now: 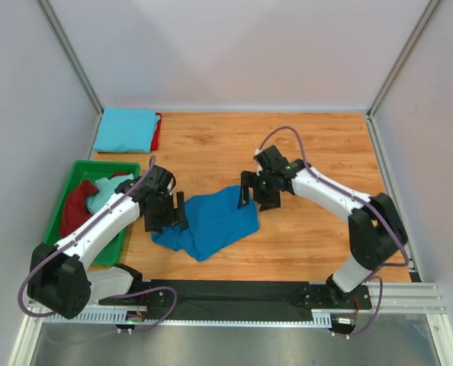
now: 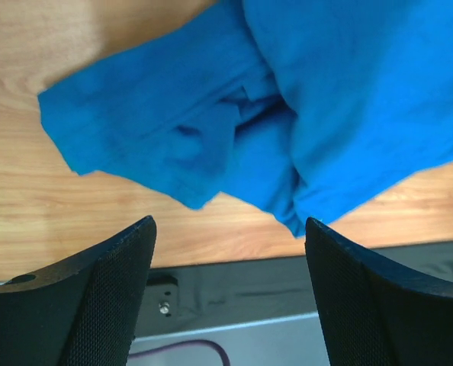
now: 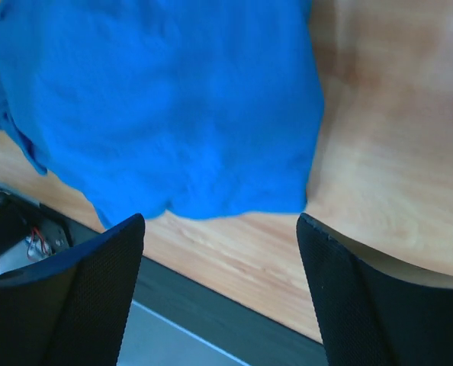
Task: Fold and stack the t-shirts
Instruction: Move the tshirt to the center of the board, then flatten the tshirt out
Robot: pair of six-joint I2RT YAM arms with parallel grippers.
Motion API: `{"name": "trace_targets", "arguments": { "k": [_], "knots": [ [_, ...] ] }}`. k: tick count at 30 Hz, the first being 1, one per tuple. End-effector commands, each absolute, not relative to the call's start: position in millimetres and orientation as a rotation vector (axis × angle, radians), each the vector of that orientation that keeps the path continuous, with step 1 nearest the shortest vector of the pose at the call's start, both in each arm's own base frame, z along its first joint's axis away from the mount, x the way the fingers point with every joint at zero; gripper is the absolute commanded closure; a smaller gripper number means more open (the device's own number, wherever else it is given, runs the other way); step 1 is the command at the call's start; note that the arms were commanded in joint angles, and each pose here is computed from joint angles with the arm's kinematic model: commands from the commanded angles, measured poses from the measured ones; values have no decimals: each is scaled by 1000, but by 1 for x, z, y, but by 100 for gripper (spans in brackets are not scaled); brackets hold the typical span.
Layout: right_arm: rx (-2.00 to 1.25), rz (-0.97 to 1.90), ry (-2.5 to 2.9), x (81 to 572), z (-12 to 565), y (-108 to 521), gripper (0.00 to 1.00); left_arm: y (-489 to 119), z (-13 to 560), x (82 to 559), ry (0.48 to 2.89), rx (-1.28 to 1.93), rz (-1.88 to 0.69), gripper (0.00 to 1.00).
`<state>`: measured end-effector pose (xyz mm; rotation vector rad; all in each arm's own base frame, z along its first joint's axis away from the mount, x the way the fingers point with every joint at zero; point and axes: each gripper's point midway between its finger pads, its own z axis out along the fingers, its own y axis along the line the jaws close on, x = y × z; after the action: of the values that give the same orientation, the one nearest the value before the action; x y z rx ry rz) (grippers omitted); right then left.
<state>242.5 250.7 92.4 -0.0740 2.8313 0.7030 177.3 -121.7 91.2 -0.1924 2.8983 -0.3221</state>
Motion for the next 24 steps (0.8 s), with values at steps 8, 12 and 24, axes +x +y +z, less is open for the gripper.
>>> {"name": "trace_targets", "arguments": {
  "k": [8, 12, 24],
  "knots": [
    [-197, 423, 2725, 293, 100, 347, 15, -95, 22, 195, 2926, -405, -133, 24],
    [-261, 466, 2721, 276, 87, 381, 23, -103, 0, 185, 2955, -539, -314, 39],
    [-270, 577, 2733, 268, 67, 426, 45, -106, 15, 186, 2909, -436, -381, 100]
  ]
}}
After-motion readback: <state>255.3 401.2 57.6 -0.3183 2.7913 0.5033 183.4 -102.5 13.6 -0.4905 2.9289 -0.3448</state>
